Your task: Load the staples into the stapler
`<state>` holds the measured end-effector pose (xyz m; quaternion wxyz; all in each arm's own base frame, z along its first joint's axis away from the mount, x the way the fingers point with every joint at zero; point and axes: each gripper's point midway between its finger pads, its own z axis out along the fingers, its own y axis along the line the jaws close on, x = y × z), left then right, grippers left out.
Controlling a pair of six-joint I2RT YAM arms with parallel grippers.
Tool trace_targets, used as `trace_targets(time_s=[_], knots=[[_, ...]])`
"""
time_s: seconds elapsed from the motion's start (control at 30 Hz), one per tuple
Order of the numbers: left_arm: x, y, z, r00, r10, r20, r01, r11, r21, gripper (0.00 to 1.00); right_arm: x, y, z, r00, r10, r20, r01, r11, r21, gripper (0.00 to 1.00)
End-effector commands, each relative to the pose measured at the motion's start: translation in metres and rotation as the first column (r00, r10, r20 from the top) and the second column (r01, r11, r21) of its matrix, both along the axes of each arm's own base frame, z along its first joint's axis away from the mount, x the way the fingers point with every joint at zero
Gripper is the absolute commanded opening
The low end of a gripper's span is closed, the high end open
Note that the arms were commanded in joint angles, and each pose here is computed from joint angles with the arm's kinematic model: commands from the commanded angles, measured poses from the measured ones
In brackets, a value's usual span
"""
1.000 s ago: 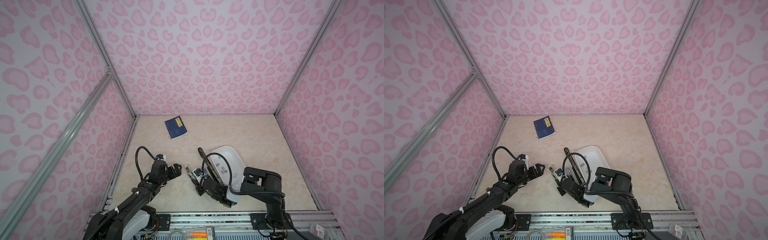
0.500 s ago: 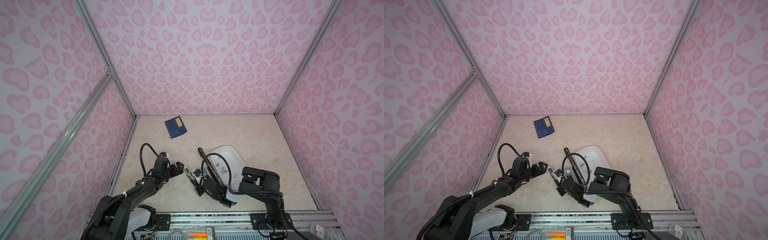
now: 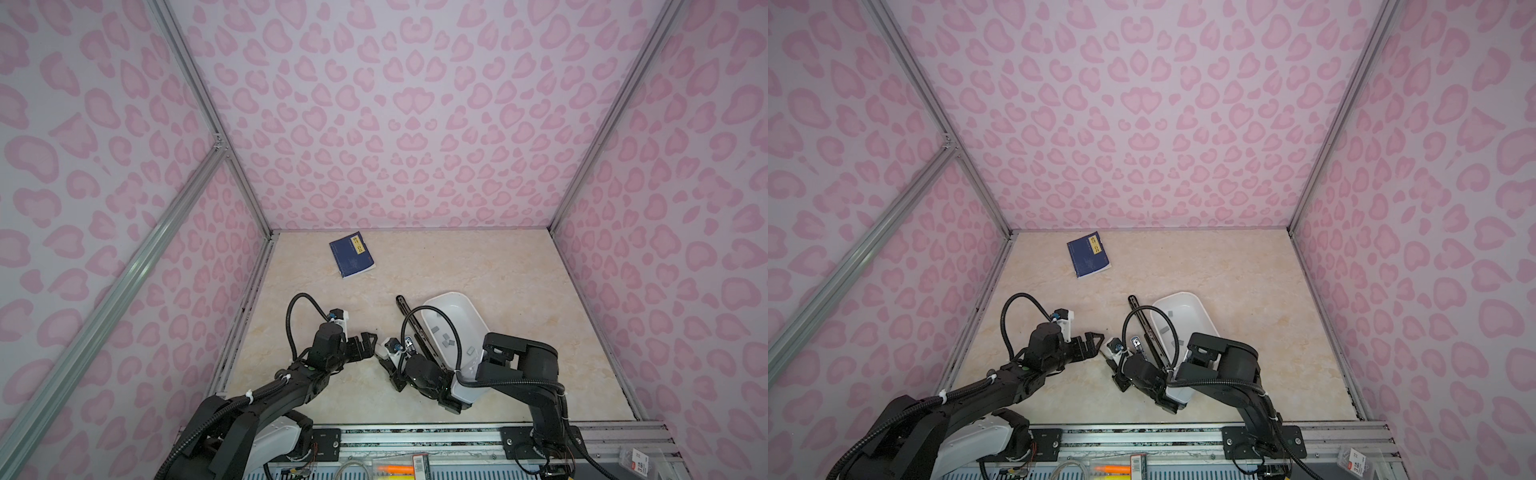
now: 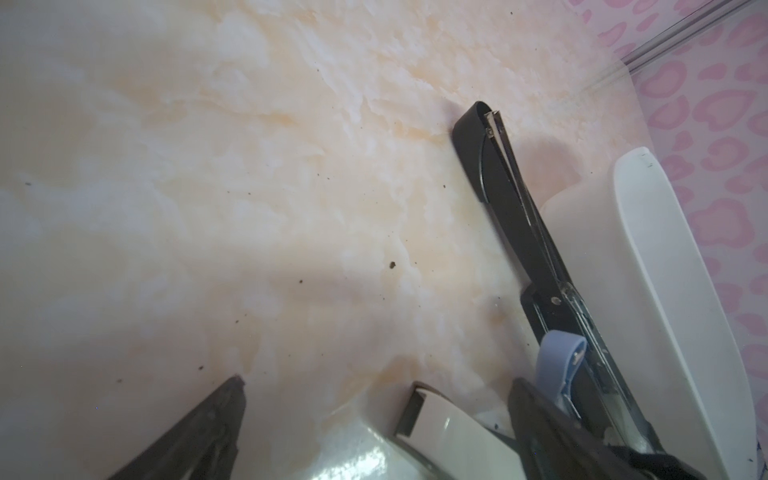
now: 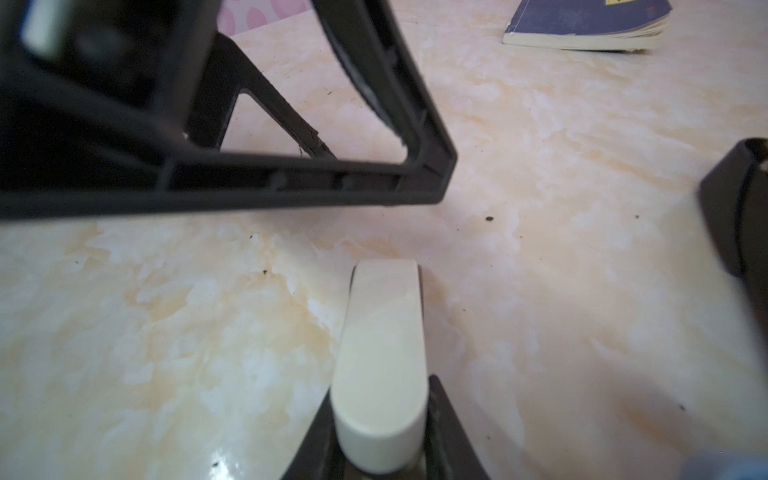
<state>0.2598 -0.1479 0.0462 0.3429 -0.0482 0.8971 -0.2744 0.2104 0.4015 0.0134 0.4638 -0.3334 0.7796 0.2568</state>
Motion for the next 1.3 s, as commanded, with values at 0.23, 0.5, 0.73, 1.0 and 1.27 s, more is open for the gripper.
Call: trace_targets(time_s=[0.23, 0.5, 0.73, 1.0, 1.27], knots=[[0.001, 0.003, 0.013, 0.996, 0.012, 0.085, -0.013, 1.0, 0.003, 0.99, -0.014, -0.011, -0.025, 0.995, 0.021, -0.099, -0.031, 0.995, -0.099, 0.35], [0.0, 0.007, 0.018, 0.994, 0.028, 0.104, -0.029, 1.0, 0.012, 0.98, -0.015, -0.017, 0.009, 0.998, 0.021, -0.059, -0.025, 0.998, -0.062, 0.52], [0.005, 0.007, 0.019, 0.994, 0.028, 0.109, -0.031, 0.999, 0.023, 0.98, -0.02, -0.013, 0.048, 0.998, 0.056, -0.002, -0.056, 0.998, -0.029, 0.51], [0.003, 0.004, 0.014, 0.995, 0.013, 0.095, -0.016, 1.0, 0.022, 0.99, -0.011, -0.008, 0.075, 0.999, 0.03, 0.034, -0.028, 0.999, -0.043, 0.33], [-0.001, 0.004, 0.011, 0.996, 0.014, 0.089, -0.015, 1.0, 0.017, 0.98, 0.003, 0.0, 0.046, 0.999, -0.039, 0.005, 0.039, 0.992, -0.119, 0.25]])
